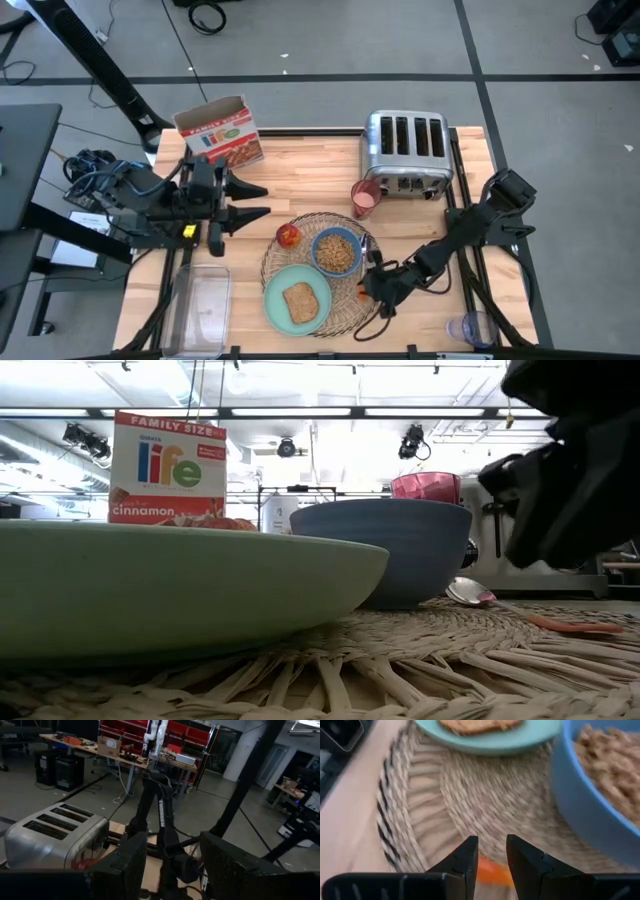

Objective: Arrange a breakfast setting
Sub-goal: Put the orange spoon on the brown tablemat to the right of the blue bowl

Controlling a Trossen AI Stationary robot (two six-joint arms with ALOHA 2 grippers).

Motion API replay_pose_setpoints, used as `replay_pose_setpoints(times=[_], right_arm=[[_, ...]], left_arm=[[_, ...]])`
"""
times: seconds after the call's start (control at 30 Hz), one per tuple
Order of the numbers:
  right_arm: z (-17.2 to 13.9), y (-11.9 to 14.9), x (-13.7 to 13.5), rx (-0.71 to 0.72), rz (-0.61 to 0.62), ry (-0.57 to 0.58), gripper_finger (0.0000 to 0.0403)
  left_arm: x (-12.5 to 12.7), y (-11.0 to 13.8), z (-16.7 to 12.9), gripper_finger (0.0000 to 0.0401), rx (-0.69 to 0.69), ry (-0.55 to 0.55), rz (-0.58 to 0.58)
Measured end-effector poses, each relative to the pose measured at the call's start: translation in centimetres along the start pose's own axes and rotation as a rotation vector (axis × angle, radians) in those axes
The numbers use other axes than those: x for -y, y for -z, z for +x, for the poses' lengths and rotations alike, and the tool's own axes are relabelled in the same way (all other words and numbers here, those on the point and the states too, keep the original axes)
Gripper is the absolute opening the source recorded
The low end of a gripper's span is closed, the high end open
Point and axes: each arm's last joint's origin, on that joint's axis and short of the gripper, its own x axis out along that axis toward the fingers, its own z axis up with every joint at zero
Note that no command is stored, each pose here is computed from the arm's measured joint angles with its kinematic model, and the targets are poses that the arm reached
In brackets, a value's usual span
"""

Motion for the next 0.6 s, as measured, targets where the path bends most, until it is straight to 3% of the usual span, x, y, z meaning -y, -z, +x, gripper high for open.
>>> replay_pose_setpoints(times=[0.27, 0.6], right_arm=[[2.0, 0.8, -0.2, -0.026, 0.017, -0.04, 0.0109], [1.6, 0.9, -0.1, -0.052, 0.025, -0.056, 0.0109]], left_arm=[[-0.4, -0.2, 0.3, 0.019, 0.01, -0.022, -0.006], [-0.4, -0.2, 0.3, 0.019, 0.007, -0.023, -0.008]])
